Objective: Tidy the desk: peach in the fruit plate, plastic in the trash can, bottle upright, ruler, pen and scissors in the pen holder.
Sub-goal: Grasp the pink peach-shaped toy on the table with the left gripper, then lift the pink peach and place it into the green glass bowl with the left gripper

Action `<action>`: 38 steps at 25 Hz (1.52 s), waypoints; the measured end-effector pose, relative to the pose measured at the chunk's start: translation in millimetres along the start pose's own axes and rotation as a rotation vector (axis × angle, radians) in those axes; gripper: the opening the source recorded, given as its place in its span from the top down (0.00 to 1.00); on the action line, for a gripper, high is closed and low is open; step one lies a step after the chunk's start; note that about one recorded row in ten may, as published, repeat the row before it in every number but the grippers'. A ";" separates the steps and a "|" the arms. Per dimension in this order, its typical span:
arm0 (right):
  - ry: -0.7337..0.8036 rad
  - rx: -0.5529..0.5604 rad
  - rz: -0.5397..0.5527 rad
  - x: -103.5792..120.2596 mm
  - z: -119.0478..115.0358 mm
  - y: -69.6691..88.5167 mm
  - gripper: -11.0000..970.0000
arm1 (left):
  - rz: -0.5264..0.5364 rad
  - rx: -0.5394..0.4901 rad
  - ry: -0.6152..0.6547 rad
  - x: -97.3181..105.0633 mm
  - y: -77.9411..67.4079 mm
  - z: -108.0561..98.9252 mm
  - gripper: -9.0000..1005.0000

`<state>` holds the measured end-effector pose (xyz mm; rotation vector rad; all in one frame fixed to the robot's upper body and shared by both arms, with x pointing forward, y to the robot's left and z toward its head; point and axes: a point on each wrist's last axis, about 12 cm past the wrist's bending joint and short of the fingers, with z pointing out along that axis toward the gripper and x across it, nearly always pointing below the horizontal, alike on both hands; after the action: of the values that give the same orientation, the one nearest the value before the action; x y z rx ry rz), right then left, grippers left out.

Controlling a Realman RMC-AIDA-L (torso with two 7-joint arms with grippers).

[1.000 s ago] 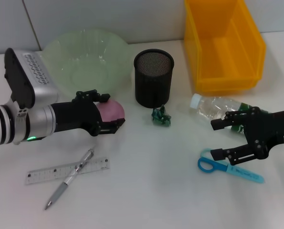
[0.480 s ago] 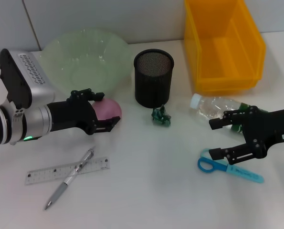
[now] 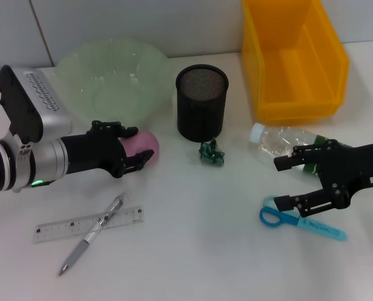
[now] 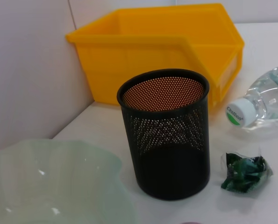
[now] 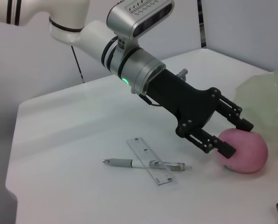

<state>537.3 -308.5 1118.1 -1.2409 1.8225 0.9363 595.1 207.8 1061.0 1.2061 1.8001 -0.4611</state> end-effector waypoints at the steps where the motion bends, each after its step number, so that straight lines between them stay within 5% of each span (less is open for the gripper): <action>1: 0.000 -0.002 0.001 0.4 -0.2 0.5 0.15 | 0.001 0.003 0.000 0.2 -0.5 0.0 0.27; 10: 0.000 -0.002 0.009 1.1 -1.0 1.1 0.15 | -0.003 0.006 -0.009 -2.2 -0.6 -0.9 0.70; 22: -0.011 0.007 0.013 1.4 -3.0 1.5 0.15 | 0.022 0.005 -0.153 -21.4 -1.7 -39.6 0.77; 31: -0.009 0.007 -0.011 -3.8 -2.4 -0.4 0.15 | 0.054 -0.194 -0.255 -42.3 43.3 -70.8 0.85; 38: -0.010 0.007 -0.031 -9.8 2.1 -0.3 0.15 | 0.096 -0.243 -0.256 -49.4 58.9 -58.3 0.86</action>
<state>540.5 -302.7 1125.5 -1.2539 1.7923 0.9166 625.5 249.0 1142.7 1.0108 1.5236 -0.3152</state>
